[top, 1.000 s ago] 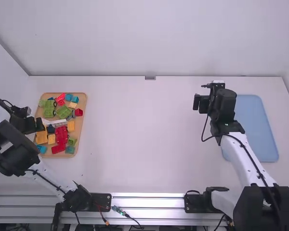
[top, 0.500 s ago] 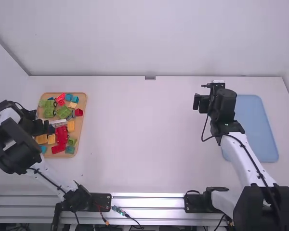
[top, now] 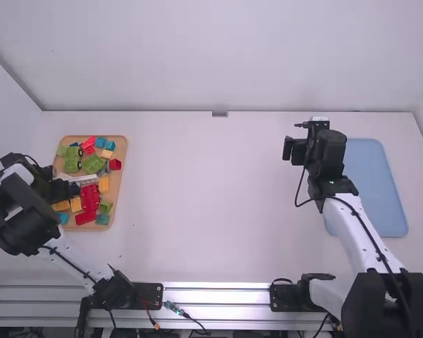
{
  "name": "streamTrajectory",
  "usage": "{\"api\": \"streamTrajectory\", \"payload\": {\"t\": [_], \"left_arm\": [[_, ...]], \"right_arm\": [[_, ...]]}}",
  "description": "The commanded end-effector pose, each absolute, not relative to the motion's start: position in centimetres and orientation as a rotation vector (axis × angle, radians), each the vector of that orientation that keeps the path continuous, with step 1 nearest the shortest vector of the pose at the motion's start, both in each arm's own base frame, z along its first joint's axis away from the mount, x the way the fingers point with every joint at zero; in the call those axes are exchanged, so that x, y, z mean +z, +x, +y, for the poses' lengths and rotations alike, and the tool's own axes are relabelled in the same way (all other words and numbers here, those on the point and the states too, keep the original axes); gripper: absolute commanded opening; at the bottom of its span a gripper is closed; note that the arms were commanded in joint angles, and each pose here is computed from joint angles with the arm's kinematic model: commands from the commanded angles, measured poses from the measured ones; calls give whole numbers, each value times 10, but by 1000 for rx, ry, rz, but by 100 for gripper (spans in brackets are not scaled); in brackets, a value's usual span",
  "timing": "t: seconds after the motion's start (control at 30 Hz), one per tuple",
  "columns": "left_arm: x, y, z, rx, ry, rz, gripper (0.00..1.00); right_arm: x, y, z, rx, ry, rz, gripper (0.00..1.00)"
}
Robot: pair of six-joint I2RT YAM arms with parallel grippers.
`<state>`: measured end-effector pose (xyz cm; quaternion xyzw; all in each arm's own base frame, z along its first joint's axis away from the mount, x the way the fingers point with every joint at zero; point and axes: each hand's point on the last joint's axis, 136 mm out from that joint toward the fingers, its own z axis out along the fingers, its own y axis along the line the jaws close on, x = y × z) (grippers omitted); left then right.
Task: Assemble lego blocks to make yellow taxi
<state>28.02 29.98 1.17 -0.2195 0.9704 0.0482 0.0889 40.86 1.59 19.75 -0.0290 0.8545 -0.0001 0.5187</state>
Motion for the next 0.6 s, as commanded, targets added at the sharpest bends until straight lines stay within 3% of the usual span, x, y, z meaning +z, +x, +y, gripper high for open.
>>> {"api": "streamTrajectory", "payload": {"t": [0.0, 0.33, 0.57], "left_arm": [[4, 273, 297, 133, -694, 2908, 79], [6, 277, 302, 153, -709, 2879, 76], [2, 273, 297, 132, -682, 2913, 84]], "right_arm": [[212, 414, 15, 0, -62, 2019, 99], [212, 414, 15, 0, -62, 2019, 99], [212, 414, 15, 0, -62, 2018, 99]]}}
